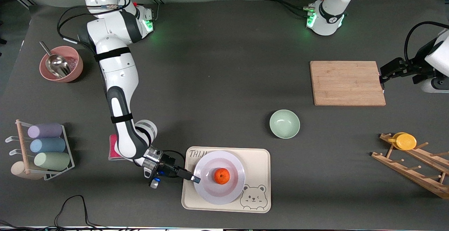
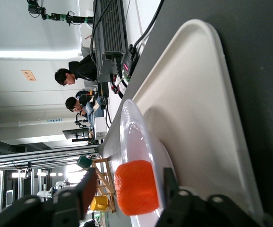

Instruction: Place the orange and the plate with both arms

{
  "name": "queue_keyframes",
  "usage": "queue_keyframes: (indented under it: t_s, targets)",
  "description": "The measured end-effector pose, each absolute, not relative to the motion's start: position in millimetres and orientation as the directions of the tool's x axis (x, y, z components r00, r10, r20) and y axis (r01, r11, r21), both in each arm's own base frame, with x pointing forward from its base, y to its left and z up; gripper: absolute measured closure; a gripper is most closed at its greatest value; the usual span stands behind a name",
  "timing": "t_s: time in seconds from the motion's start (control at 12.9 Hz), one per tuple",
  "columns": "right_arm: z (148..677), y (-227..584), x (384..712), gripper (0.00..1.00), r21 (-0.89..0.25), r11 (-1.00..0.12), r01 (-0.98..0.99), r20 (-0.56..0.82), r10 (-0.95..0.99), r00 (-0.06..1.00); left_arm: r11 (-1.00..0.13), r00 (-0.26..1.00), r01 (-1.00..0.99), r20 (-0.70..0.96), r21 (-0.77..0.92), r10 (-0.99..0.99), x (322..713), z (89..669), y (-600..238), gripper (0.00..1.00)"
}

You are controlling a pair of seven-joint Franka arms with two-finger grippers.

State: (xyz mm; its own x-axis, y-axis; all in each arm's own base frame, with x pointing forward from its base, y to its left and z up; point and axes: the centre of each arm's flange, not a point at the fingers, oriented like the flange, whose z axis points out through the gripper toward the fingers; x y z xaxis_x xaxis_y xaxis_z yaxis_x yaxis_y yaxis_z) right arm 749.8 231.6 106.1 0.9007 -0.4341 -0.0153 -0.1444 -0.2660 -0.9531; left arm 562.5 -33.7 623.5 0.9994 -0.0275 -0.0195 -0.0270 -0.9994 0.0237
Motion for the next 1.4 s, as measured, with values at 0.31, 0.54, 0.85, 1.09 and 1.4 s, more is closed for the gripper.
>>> queue_keyframes:
  t_s: [0.31, 0.54, 0.85, 1.09, 1.4]
  targets:
    - [116.7, 217.9, 759.1, 0.0, -0.956, -0.27, -0.119, 0.013, -0.444, 0.896, -0.999, 0.999, -0.027, -0.02, 0.024, -0.027, 562.5, 623.5, -33.7, 0.0]
    - [133.8, 199.1, 769.8, 0.0, -0.946, -0.313, -0.079, 0.067, -0.43, 0.9, -0.999, 0.999, -0.027, -0.02, 0.024, -0.027, 562.5, 623.5, -33.7, 0.0]
    - [167.2, 171.1, 776.1, 0.0, -0.899, -0.438, -0.016, 0.159, -0.36, 0.919, -0.999, 0.999, -0.027, -0.02, 0.024, -0.027, 562.5, 623.4, -33.7, 0.0]
    - [186.7, 148.2, 762.8, 0.0, -0.817, -0.576, 0.017, 0.201, -0.257, 0.945, -0.999, 0.999, -0.027, -0.02, 0.024, -0.027, 562.5, 623.5, -33.6, 0.0]
    - [223.4, 108.8, 725.6, 0.0, -0.688, -0.725, 0.043, 0.208, -0.14, 0.968, -0.999, 0.999, -0.027, -0.02, 0.024, -0.027, 562.5, 623.5, -33.6, 0.0]
